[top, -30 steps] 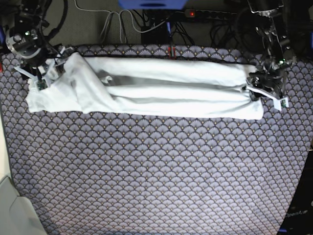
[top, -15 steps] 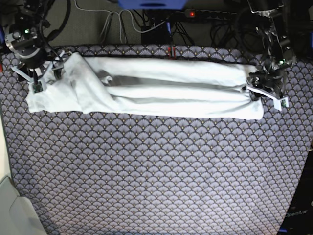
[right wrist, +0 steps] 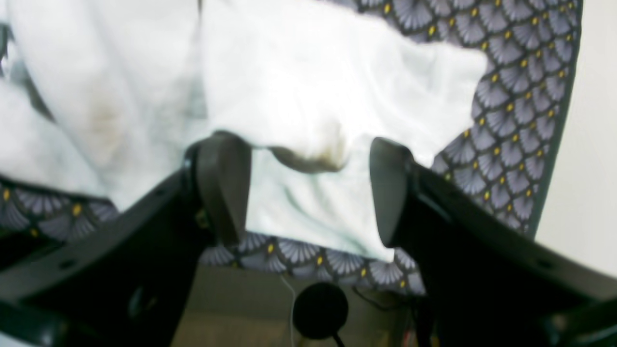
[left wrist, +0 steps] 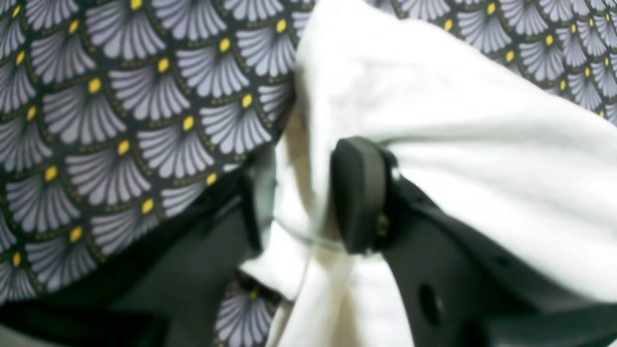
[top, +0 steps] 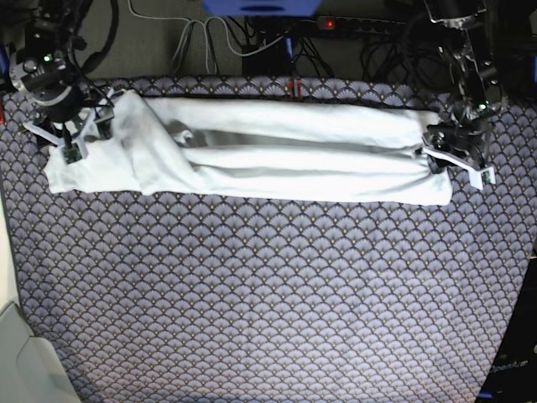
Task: Fold the T-shirt properly
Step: 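Press and adjust the folded end with the right gripper, then grasp the folded end of the strip with the right gripper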
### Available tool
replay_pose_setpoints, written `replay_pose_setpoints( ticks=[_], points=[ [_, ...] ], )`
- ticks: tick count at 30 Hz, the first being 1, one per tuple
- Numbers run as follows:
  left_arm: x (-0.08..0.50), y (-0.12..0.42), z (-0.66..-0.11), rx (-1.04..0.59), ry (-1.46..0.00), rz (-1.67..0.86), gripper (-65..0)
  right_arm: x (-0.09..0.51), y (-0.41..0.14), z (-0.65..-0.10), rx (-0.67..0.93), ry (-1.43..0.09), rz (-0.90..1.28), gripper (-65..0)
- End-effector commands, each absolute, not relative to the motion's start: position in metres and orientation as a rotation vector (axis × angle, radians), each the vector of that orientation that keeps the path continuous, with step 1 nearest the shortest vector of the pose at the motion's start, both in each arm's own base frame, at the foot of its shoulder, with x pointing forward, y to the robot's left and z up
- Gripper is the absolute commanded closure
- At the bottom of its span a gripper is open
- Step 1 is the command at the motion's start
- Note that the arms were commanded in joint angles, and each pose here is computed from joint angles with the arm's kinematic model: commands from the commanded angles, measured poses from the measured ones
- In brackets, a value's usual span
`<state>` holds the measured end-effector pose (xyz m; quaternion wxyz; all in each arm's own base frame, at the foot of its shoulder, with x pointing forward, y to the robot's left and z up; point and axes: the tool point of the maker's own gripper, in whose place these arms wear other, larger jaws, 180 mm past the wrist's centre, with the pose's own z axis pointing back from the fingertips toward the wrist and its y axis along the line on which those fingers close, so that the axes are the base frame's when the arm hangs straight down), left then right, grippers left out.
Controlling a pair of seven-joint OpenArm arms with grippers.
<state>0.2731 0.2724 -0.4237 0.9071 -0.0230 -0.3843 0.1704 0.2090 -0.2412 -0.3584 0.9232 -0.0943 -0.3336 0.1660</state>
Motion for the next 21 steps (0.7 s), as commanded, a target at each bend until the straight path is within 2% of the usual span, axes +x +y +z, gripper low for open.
replay_pose_setpoints(
  ticks=[1,10,21],
  points=[
    [0.275,0.274,-0.42,-0.045,-0.795,0.344,-23.4,0.219,-0.244,-0.345,-0.212,-0.737,0.347,-36.8],
    [0.276,0.274,-0.42,-0.045,-0.797,0.344,-23.4,0.253,-0.256,-0.34,-0.222,-0.781,0.33,-36.8],
    [0.276,0.275,-0.419,-0.042,-0.797,0.343,-23.4,0.258,-0.298,-0.411,-0.137,-0.597,0.234,-36.6]
  ],
)
